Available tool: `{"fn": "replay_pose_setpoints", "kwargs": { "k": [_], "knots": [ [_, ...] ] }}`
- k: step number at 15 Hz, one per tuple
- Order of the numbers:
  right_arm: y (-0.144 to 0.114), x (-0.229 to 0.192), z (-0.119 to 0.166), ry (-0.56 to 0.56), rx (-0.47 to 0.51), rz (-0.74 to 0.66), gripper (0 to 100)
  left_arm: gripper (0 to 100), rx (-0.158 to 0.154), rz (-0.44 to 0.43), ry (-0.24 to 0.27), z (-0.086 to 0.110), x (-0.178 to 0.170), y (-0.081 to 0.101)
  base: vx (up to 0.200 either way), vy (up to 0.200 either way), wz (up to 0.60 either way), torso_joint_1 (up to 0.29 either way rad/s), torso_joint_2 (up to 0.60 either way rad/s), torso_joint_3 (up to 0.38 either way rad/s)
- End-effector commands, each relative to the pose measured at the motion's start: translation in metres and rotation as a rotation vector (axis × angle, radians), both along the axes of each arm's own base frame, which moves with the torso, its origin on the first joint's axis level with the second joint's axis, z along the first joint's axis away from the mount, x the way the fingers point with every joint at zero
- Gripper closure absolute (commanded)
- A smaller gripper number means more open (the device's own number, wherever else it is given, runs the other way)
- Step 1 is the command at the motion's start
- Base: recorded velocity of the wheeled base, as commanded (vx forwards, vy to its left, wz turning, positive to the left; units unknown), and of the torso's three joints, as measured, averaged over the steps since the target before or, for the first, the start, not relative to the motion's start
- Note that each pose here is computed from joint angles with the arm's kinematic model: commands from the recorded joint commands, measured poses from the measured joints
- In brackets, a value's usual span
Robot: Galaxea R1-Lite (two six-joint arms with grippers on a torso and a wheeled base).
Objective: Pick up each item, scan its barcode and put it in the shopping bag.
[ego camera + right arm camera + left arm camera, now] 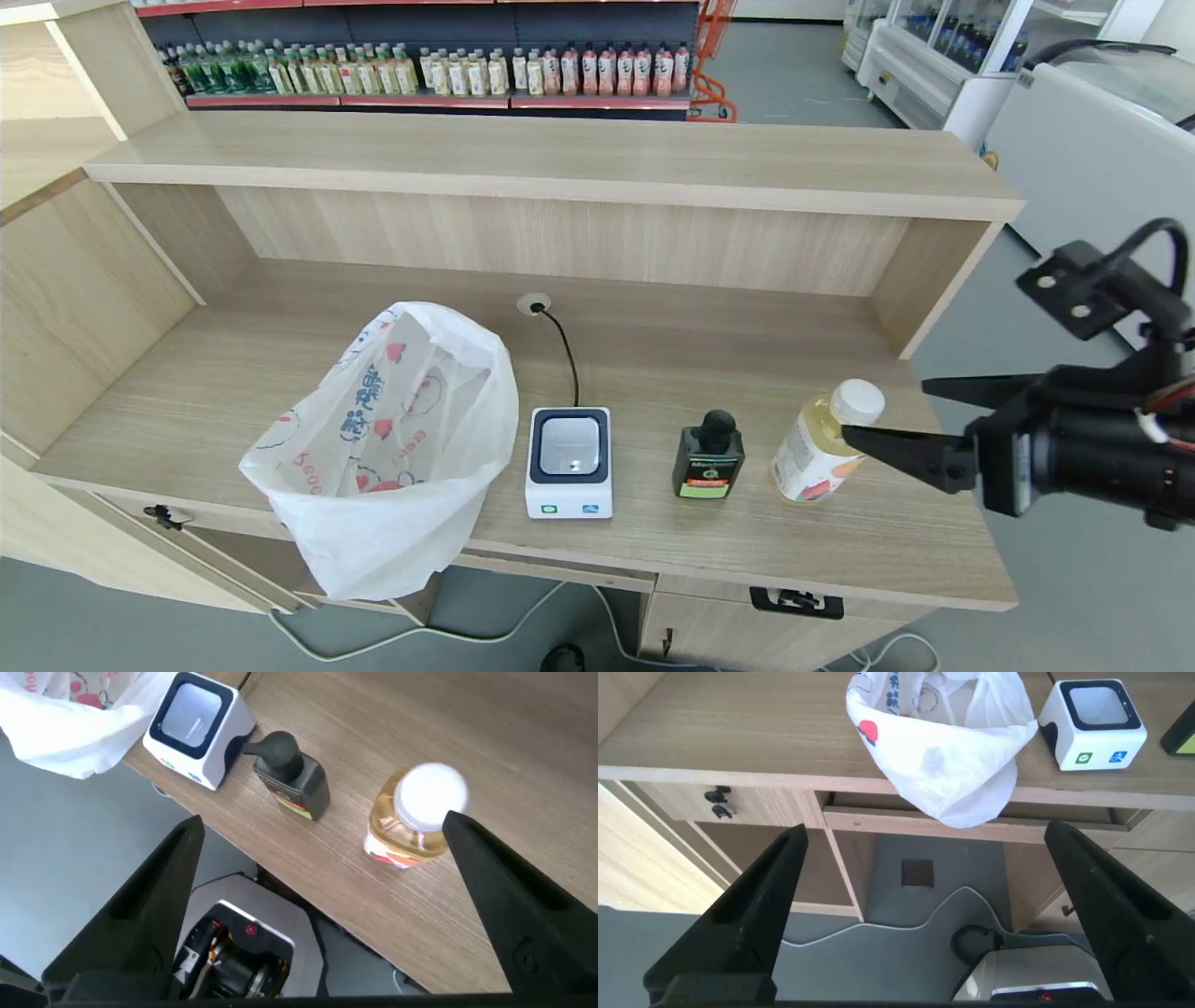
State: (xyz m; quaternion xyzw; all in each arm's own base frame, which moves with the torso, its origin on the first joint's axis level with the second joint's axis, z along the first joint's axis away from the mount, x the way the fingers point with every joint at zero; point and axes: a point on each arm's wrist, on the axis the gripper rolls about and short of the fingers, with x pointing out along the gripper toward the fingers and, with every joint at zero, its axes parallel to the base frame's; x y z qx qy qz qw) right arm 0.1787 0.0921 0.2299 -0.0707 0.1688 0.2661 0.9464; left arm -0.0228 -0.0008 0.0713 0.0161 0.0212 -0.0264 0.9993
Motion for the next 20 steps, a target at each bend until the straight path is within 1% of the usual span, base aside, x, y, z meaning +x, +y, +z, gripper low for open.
{"fn": "replay_pose_setpoints", "kwargs": {
  "k": [1,4,6,11,16,20],
  "knots": [
    [0.028,0.029,-0.029,0.095,-0.052,0.045,0,0,-0.001,0.0,0.0,0.0,0.0,0.0,0.0,0.0,0.0,0.0,0.0,0.0],
    [0.043,0.031,-0.042,0.098,-0.059,0.095,0,0,0.001,0.0,0.0,0.0,0.0,0.0,0.0,0.0,0.0,0.0,0.0,0.0],
    [0.047,0.034,-0.049,0.095,-0.064,0.1,0,0,0.001,0.0,0.0,0.0,0.0,0.0,0.0,0.0,0.0,0.0,0.0,0.0],
    [0.056,0.051,-0.072,0.014,-0.1,0.114,0,0,0.001,0.0,0.0,0.0,0.0,0.0,0.0,0.0,0.0,0.0,0.0,0.0],
    [0.058,0.055,-0.09,-0.055,-0.141,0.147,0,0,-0.001,0.0,0.0,0.0,0.0,0.0,0.0,0.0,0.0,0.0,0.0,0.0],
    [0.061,0.059,-0.111,-0.128,-0.166,0.188,0,0,0.001,0.0,0.0,0.0,0.0,0.0,0.0,0.0,0.0,0.0,0.0,0.0]
  ]
}}
